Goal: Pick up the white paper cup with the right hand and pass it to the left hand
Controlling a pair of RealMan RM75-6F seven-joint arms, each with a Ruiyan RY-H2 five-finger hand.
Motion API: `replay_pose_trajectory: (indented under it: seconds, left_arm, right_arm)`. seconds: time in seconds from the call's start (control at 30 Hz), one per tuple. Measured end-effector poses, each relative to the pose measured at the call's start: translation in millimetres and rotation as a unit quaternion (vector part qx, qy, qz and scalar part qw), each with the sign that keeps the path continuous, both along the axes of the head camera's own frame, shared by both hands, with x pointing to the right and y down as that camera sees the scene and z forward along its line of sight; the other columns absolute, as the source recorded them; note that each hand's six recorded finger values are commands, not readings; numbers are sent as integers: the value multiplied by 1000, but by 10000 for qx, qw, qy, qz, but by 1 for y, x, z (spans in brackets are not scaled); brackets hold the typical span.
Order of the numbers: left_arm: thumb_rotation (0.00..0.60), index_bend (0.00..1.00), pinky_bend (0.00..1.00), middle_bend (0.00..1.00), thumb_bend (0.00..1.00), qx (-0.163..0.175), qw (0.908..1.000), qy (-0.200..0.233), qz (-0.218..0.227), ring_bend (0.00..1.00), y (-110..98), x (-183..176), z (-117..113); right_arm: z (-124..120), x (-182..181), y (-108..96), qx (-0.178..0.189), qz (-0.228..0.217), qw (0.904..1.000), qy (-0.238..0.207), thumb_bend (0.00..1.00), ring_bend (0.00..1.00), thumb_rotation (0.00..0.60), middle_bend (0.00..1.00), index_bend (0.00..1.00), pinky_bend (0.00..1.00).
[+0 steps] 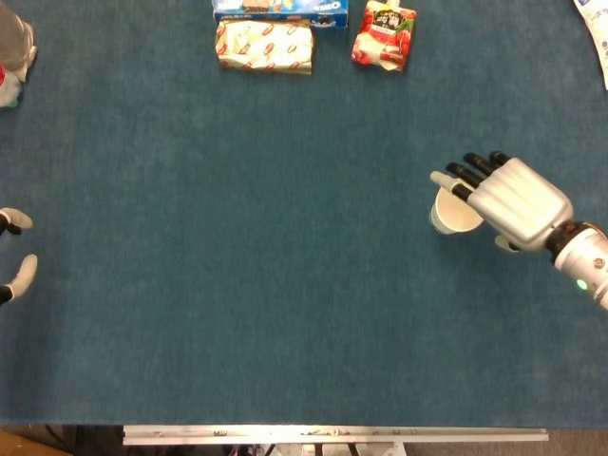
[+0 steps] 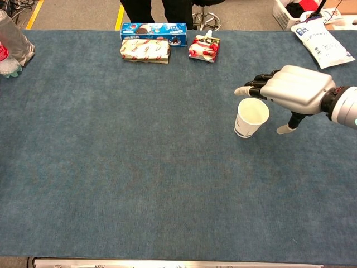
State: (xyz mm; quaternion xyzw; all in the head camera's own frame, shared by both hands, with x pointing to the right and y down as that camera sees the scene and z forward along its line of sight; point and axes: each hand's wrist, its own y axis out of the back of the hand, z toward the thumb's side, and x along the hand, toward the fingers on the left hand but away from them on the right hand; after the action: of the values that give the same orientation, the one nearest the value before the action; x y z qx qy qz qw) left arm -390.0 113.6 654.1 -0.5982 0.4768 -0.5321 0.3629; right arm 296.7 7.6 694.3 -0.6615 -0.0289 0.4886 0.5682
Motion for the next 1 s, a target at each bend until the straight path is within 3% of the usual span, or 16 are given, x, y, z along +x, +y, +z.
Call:
replay_pose_trajectory:
  seconds: [0.23, 0.7, 1.0]
  left_arm:
    - [600, 404, 513, 446, 294, -41, 10000, 9, -11, 315, 2, 0, 2]
    - [600, 404, 514, 446, 294, -80, 10000, 19, -25, 315, 4, -1, 4]
    - [600, 404, 516, 446, 294, -104, 9999, 32, -29, 315, 5, -1, 5]
  right_arm:
    - [5, -8, -3, -30, -21, 10000, -30, 0, 136, 600, 159, 126, 280]
    - [15, -17, -3, -84, -117, 9999, 73, 0, 136, 600, 159, 348, 280]
    - [16, -15, -5, -48, -40, 9999, 97, 0, 136, 600, 159, 406, 280]
